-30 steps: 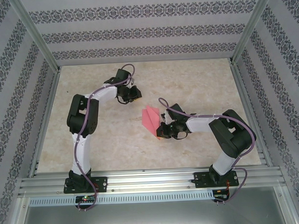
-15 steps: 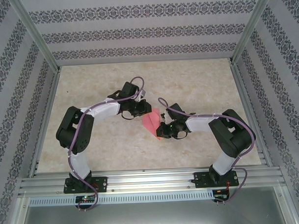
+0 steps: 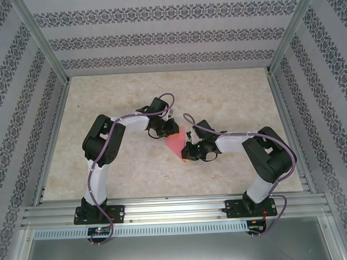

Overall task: Fold a paper plane with a square sheet of paper (fold left side to right side)
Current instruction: Fourth fold the wing at the center of the table.

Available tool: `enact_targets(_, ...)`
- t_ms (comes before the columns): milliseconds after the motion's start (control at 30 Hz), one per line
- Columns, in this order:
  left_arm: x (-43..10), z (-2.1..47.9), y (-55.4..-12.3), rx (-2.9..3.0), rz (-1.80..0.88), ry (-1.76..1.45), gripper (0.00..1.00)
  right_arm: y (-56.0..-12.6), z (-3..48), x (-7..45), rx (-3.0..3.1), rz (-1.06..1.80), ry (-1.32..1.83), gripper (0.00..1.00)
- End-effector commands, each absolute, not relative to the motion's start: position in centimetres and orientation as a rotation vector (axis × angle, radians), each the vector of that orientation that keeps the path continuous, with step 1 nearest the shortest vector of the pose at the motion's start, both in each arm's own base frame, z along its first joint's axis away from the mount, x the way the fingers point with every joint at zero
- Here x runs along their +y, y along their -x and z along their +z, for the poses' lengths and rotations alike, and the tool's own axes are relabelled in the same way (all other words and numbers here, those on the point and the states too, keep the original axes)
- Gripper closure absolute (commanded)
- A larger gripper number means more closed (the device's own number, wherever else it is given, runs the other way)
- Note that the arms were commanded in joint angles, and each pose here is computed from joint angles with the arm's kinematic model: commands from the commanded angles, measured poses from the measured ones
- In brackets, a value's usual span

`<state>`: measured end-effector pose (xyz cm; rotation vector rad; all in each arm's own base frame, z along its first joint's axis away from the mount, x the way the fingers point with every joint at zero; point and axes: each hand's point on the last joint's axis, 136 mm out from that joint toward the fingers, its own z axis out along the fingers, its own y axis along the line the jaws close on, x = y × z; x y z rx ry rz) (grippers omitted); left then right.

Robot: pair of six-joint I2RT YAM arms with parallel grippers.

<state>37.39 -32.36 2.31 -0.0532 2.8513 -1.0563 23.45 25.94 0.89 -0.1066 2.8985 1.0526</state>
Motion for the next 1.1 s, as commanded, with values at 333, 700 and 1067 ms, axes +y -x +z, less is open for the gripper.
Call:
enact_targets(333, -30.3, -1.2, -37.0, 2.932, -0.856, 0.092, 0.84, -22.3, 0.6, 23.5, 2.961, 0.855, 0.084, 0.9)
enact_targets(700, -30.3, -0.8, -37.0, 2.919, -0.866, 0.095, 0.84, -26.4, 7.6, 24.5, 2.72, 0.92, -0.132, 0.86)
enact_targets(1067, -30.2, -0.9, -37.0, 2.919, -0.86, 0.111, 0.85, -28.6, 6.5, 27.1, 2.658, 0.922, -0.393, 0.88)
